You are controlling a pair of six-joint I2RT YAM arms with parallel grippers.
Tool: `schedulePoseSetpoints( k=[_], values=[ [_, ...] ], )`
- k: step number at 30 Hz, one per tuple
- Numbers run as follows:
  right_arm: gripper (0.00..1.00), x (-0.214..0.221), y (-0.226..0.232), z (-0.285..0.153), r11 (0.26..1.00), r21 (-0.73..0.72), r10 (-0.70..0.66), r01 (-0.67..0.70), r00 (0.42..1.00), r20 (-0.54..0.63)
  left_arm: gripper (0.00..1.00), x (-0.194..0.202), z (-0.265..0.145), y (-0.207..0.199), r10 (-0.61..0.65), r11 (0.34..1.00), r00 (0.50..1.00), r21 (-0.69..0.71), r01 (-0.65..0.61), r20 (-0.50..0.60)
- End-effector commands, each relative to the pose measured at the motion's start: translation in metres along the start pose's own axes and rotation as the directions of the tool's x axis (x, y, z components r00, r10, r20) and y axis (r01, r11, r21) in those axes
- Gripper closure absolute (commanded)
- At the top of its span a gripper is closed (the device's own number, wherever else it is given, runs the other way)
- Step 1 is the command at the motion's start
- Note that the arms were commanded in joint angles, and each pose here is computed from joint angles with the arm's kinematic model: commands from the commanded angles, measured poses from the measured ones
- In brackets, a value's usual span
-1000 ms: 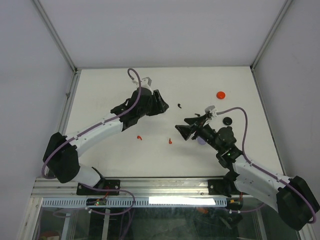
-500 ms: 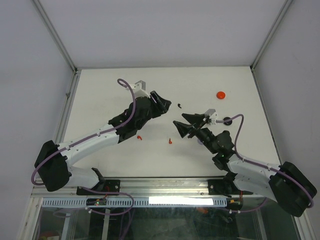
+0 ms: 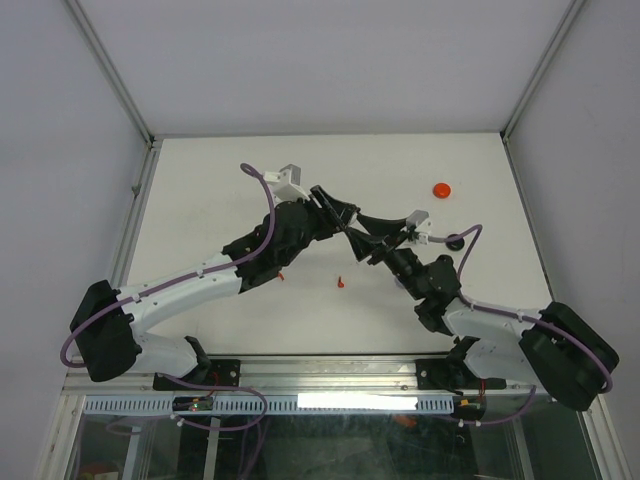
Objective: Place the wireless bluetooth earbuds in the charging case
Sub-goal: Pick up the charging case at the center of the board.
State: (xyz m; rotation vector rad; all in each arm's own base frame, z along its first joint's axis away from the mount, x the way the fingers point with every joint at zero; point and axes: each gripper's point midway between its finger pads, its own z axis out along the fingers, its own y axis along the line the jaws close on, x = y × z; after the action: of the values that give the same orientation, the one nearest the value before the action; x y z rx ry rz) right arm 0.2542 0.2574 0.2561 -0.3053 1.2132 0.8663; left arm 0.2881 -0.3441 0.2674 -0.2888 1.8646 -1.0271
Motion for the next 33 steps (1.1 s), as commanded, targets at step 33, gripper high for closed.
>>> schedulePoseSetpoints(
  k=[33],
  values=[
    [0.64,-0.009,0.01,0.025,0.999,-0.04,-0.016,0.017,1.0,0.017,0.75,-0.019,-0.016,-0.039,-0.004,0.993,0.995,0.119,-0.009,0.101]
  ],
)
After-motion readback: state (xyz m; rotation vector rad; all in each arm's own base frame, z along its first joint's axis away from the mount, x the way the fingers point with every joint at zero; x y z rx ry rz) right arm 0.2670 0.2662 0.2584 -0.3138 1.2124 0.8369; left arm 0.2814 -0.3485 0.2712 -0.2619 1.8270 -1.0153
